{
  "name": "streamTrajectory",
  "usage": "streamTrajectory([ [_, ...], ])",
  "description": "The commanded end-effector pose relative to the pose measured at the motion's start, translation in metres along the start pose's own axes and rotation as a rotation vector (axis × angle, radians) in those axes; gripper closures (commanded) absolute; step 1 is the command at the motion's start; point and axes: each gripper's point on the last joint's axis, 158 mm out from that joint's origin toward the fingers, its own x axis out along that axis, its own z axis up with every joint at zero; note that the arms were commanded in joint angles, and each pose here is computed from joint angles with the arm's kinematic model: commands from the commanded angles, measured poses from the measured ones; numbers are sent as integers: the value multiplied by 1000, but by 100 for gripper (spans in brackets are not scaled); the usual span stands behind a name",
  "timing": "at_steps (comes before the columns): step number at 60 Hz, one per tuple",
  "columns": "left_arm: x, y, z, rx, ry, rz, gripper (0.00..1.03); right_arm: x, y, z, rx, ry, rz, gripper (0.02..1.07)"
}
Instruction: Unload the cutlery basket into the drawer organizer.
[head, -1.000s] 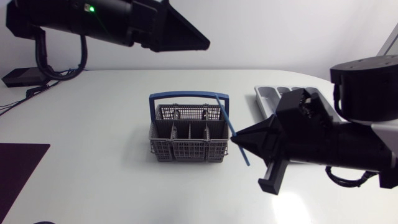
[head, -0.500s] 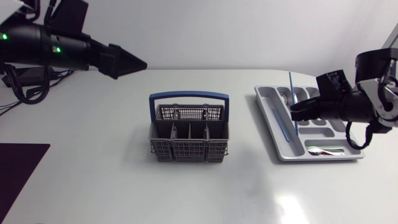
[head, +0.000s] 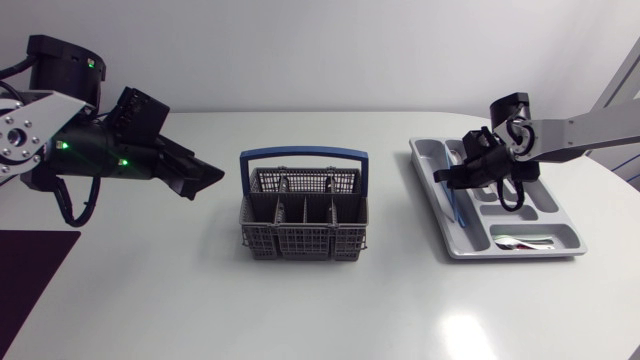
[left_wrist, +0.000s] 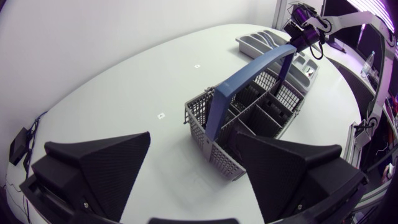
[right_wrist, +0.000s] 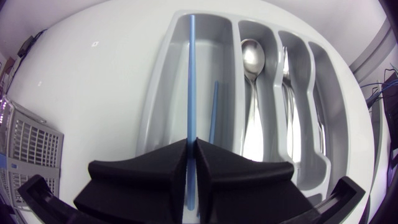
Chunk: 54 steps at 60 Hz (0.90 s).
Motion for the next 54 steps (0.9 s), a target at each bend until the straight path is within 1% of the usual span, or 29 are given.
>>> streamTrajectory([
  [1, 13, 2, -24, 5, 57, -9, 7, 15, 3, -7, 30, 44, 3, 101],
  [5, 18, 1, -33, 9, 81, -16, 7, 22, 3, -12, 33, 69, 5, 99],
  [7, 20, 1, -38, 9, 90, -20, 7, 23, 2, -14, 34, 80, 0, 96],
  [9, 22, 1, -40, 8, 94, -19, 7, 22, 1, -14, 37, 79, -5, 87],
  [10, 23, 1, -42, 10, 97, -19, 7, 22, 1, -14, 38, 79, -5, 84],
  [15, 28, 4, -49, 16, 110, -5, 7, 10, -1, -9, 35, 58, -21, 60],
  [18, 31, 4, -55, 21, 122, -4, 7, 1, -1, -6, 32, 37, -31, 50],
  [23, 36, 3, -64, 27, 146, -2, 7, -18, 4, -1, 10, 3, -53, 35],
  [29, 42, 2, -74, 28, 174, -7, 7, -39, 20, 0, -27, -30, -55, 23],
  [32, 46, 1, -79, 29, 192, -12, 7, -47, 31, -1, -50, -42, -44, 22],
  [36, 51, -3, -86, 44, 217, -18, 7, -60, 58, -5, -98, -59, -10, 21],
  [40, 57, -11, -91, 54, 233, -35, 7, -73, 94, -9, -151, -77, 31, 21],
  [54, 68, -24, -92, 87, 247, -56, 7, -82, 165, -29, -259, -53, 110, 21],
])
